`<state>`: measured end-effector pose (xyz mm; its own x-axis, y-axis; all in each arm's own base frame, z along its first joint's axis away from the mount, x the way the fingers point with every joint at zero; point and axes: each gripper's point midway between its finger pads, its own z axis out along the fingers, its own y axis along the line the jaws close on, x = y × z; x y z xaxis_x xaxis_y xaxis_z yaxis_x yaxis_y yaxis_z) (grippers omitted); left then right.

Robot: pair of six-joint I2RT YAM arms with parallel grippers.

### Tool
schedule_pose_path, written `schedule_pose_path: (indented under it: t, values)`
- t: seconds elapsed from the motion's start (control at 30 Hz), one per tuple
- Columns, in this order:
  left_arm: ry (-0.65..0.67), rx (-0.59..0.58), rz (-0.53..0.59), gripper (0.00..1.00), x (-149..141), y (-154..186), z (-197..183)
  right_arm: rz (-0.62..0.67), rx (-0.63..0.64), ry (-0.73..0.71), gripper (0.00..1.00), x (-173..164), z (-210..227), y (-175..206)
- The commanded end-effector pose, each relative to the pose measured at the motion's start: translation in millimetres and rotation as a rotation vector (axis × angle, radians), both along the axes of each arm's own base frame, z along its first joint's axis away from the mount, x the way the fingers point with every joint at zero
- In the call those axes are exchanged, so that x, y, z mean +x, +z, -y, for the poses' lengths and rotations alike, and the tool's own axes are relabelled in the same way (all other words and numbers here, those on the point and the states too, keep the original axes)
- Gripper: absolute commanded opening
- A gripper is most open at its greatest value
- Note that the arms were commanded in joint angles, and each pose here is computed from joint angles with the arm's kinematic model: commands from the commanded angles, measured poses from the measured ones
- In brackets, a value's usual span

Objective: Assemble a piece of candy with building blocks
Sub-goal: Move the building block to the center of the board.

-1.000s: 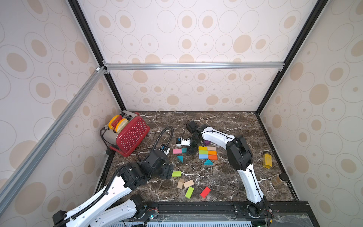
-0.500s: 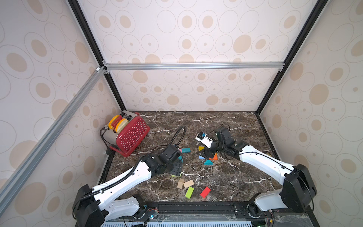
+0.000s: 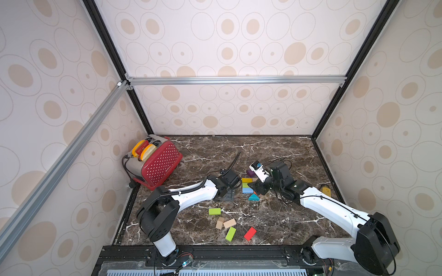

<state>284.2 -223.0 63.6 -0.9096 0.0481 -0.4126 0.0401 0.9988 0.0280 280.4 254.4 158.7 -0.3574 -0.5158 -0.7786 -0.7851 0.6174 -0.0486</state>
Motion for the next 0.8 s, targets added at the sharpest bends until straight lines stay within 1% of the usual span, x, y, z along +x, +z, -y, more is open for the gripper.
schedule_pose_path:
  t: [0.0, 0.07, 0.13, 0.2, 0.23, 0.3, 0.4, 0.53, 0.77]
  values:
    - [0.19, -0.052, 0.08, 0.87, 23, 15, -7, -0.007, -0.007, -0.022, 0.73, 3, 3, -7]
    - [0.279, -0.1, 0.078, 0.87, 28, 9, -11, -0.006, -0.013, -0.023, 0.73, 4, 3, -8]
    - [0.347, -0.124, 0.063, 0.84, 31, 6, -12, 0.001, -0.017, -0.034, 0.73, 5, 5, -9]
    - [0.399, -0.121, 0.059, 0.83, 34, 8, -11, 0.005, -0.022, -0.038, 0.73, 6, 7, -10]
    - [0.431, -0.091, 0.04, 0.83, 30, 7, -16, 0.008, -0.02, -0.04, 0.73, 6, 7, -9]
    - [0.486, -0.076, 0.034, 0.82, 31, 7, -20, 0.006, -0.024, -0.045, 0.73, 6, 8, -12]
    - [0.536, -0.072, 0.01, 0.81, 30, 1, -21, 0.003, -0.042, -0.054, 0.73, 7, 11, -17]
    - [0.581, -0.103, -0.031, 0.76, 26, -10, -17, -0.002, -0.063, -0.065, 0.73, 8, 14, -23]
    - [0.583, -0.094, -0.064, 0.73, 27, -22, -12, -0.015, -0.071, -0.061, 0.73, 6, 15, -30]
